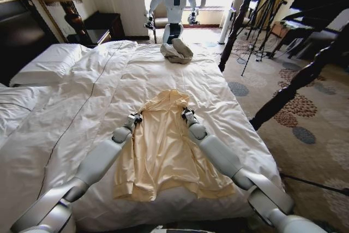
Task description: Pick up the clothes from the bed and hang them on the clothes hanger.
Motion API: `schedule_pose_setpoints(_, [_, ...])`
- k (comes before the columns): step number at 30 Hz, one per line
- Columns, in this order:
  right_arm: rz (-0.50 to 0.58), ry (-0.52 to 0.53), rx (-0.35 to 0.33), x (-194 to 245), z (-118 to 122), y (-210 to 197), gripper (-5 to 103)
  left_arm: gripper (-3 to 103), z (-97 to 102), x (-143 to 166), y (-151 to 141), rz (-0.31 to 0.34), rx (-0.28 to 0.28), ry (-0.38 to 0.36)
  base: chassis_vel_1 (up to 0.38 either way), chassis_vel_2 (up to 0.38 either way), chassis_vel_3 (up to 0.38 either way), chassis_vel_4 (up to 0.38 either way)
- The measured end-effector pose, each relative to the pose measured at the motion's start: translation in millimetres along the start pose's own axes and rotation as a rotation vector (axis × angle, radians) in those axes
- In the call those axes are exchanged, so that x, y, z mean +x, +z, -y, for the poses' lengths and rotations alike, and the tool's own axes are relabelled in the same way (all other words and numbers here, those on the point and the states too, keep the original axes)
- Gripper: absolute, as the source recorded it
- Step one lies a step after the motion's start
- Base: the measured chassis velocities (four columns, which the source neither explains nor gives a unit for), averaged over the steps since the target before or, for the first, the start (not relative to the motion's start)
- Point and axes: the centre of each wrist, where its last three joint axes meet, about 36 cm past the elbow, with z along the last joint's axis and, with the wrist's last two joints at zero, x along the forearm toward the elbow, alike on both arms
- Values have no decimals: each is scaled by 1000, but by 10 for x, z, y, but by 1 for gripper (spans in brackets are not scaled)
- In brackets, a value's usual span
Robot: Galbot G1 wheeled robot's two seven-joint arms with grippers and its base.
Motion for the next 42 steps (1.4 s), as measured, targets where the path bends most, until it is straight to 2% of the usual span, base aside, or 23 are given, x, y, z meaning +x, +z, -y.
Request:
schedule_pose_setpoints(3, [62,41,52,10,12,59,-2,2,-10,57,28,43,-33,-48,0,0,0,0])
schedule_pose_setpoints(5, [158,83,89,43,29,97,-2,2,-60,163,18,119,-54,-112,0,0,0,0])
schedule_pose_setpoints(6, [158,83,89,43,29,97,-2,2,-60,163,18,119,-54,-112,0,0,0,0])
schedule_pose_setpoints(7, [204,94,98,71,34,91,-1,2,-86,224,-3,158,-54,-128,0,0,0,0])
schedule_pose_setpoints(10, [324,97,107,244,115,42,0,2,-165,459,-121,284,-43,-149,0,0,0,0])
schedule_pose_setpoints(11, [324,97,107,244,115,42,0,2,-165,459,-121,284,-43,-149,0,0,0,0])
schedule_pose_setpoints(13, [409,73,105,408,195,-21,0,2,-200,650,-231,357,-18,-142,0,0,0,0])
schedule_pose_setpoints(14, [409,73,105,408,195,-21,0,2,-200,650,-231,357,-18,-142,0,0,0,0])
schedule_pose_setpoints(16, [535,68,138,608,380,-186,0,2,-312,934,-446,443,22,-150,0,0,0,0])
schedule_pose_setpoints(17, [535,68,138,608,380,-186,0,2,-312,934,-446,443,22,-150,0,0,0,0])
schedule_pose_setpoints(21, [653,114,209,911,851,-505,0,2,-520,1386,-854,572,50,-164,0,0,0,0])
schedule_pose_setpoints(22, [653,114,209,911,851,-505,0,2,-520,1386,-854,572,50,-164,0,0,0,0])
schedule_pose_setpoints(25, [692,148,272,1140,1240,-683,0,2,-638,1631,-1084,634,44,-167,0,0,0,0])
schedule_pose_setpoints(26, [692,148,272,1140,1240,-683,0,2,-638,1631,-1084,634,44,-167,0,0,0,0])
schedule_pose_setpoints(27, [717,168,336,1373,1596,-841,0,2,-769,1780,-1305,689,24,-178,0,0,0,0])
schedule_pose_setpoints(29, [737,171,406,1667,1943,-1076,0,2,-925,1946,-1565,750,-10,-190,0,0,0,0])
schedule_pose_setpoints(30, [737,171,406,1667,1943,-1076,0,2,-925,1946,-1565,750,-10,-190,0,0,0,0])
schedule_pose_setpoints(33, [787,200,479,2117,2327,-1402,0,2,-1041,2210,-1977,851,-37,-177,0,0,0,0])
schedule_pose_setpoints(34, [787,200,479,2117,2327,-1402,0,2,-1041,2210,-1977,851,-37,-177,0,0,0,0])
schedule_pose_setpoints(36, [865,228,553,2483,2533,-1703,0,2,-1058,2482,-2267,928,-31,-153,0,0,0,0])
schedule_pose_setpoints(37, [865,228,553,2483,2533,-1703,0,2,-1058,2482,-2267,928,-31,-153,0,0,0,0])
schedule_pose_setpoints(38, [909,237,569,2639,2584,-1862,0,2,-1061,2658,-2382,957,-25,-142,0,0,0,0])
schedule_pose_setpoints(42, [996,250,546,2977,2606,-2202,0,2,-1072,3004,-2562,1016,-13,-115,0,0,0,0])
